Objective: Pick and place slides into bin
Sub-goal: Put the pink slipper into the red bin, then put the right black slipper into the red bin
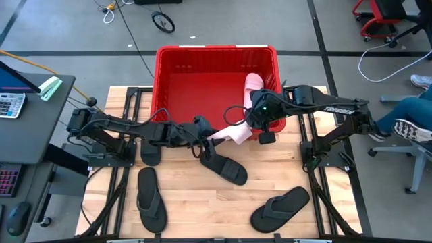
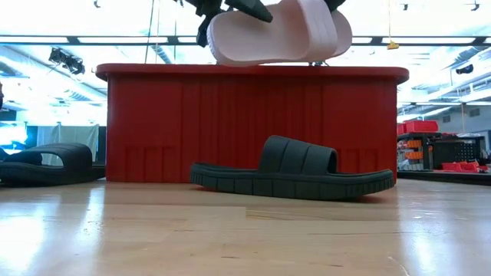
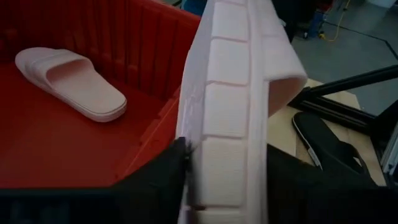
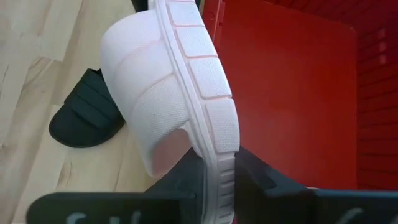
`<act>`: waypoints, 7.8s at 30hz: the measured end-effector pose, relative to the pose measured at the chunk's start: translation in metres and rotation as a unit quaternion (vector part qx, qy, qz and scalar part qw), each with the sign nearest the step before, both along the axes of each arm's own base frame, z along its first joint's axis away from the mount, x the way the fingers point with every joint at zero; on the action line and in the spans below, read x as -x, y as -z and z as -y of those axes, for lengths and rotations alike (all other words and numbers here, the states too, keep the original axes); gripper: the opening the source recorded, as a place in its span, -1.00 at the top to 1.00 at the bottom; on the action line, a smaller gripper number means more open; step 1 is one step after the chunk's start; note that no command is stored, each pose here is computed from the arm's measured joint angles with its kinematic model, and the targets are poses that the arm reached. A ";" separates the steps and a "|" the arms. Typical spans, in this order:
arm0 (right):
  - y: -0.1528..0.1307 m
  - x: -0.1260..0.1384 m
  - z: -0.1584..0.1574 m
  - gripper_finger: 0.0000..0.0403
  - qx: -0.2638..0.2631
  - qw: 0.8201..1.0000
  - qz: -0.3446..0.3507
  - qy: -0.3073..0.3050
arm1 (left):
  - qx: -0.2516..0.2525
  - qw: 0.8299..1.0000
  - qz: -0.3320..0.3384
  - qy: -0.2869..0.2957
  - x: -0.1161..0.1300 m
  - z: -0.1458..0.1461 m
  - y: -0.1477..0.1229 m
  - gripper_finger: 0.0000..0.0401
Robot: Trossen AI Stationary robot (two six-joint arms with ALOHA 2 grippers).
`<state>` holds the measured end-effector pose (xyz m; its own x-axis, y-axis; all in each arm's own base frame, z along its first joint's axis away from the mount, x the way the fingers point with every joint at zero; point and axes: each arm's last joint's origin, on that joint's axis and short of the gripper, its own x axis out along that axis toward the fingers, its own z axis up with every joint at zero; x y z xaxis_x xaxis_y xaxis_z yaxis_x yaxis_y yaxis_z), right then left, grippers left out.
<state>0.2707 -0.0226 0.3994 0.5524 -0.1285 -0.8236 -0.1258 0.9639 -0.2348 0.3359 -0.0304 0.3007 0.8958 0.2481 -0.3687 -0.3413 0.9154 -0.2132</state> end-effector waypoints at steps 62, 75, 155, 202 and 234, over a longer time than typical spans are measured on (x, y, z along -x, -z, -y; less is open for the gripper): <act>-0.046 0.093 -0.003 0.24 -0.090 0.960 0.112 0.239 | 0.323 0.866 0.106 -0.366 -0.076 -0.211 0.121 0.60; -0.041 0.093 -0.003 0.24 -0.089 0.961 0.081 0.248 | 0.292 0.885 0.076 -0.354 -0.093 -0.226 0.127 0.24; -0.043 0.095 -0.061 0.30 -0.137 0.962 0.108 0.208 | 0.196 0.964 -0.040 -0.173 -0.104 -0.243 0.049 0.98; -0.012 0.079 -0.179 0.34 -0.248 0.932 0.099 0.244 | 0.347 0.922 -0.148 -0.086 -0.058 0.064 0.086 0.03; -0.011 0.078 -0.179 0.34 -0.225 0.945 0.098 0.215 | 0.363 0.917 -0.128 -0.108 -0.063 0.046 0.141 0.13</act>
